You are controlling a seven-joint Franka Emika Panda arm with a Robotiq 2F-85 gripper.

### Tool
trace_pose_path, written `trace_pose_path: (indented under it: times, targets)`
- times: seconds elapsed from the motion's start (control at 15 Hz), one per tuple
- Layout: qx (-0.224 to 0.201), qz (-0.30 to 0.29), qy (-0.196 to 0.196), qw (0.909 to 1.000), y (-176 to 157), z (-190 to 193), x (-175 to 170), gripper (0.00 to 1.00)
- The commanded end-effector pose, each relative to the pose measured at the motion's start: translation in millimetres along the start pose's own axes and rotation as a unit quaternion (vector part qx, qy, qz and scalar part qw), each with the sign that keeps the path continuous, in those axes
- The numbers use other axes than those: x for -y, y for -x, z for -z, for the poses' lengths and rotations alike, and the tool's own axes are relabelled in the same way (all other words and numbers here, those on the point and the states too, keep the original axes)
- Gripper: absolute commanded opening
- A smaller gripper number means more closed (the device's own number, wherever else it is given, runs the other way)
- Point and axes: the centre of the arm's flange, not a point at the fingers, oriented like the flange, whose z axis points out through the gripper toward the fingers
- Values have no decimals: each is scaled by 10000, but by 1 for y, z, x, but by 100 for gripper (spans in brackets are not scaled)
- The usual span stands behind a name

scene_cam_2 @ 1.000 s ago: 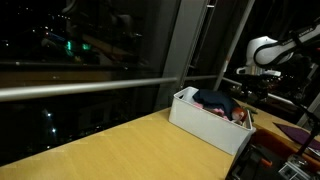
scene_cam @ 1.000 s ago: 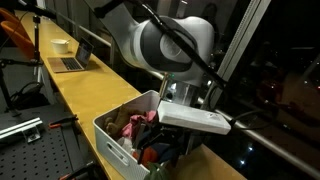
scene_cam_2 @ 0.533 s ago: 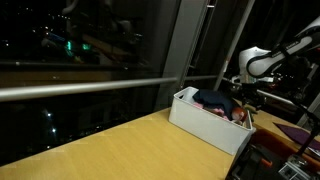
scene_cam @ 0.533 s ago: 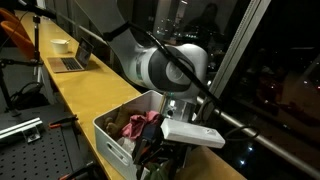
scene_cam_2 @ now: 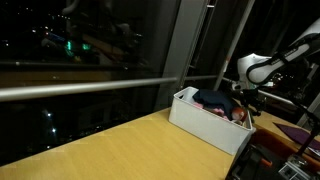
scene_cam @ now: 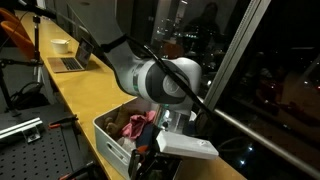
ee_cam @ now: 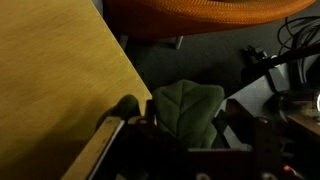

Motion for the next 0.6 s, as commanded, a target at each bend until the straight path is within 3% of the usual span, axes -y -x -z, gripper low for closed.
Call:
trace_pose_path:
  times: [0.0, 0.27, 0.4, 0.53]
  targets:
    - [31, 30, 69, 10000, 10, 7, 0, 42]
    - [-52, -134, 143, 9998, 32, 21, 12, 14]
    - [-74, -303, 328, 9990, 48, 53, 24, 1]
    - [-57, -439, 635, 9970, 58, 99, 38, 0]
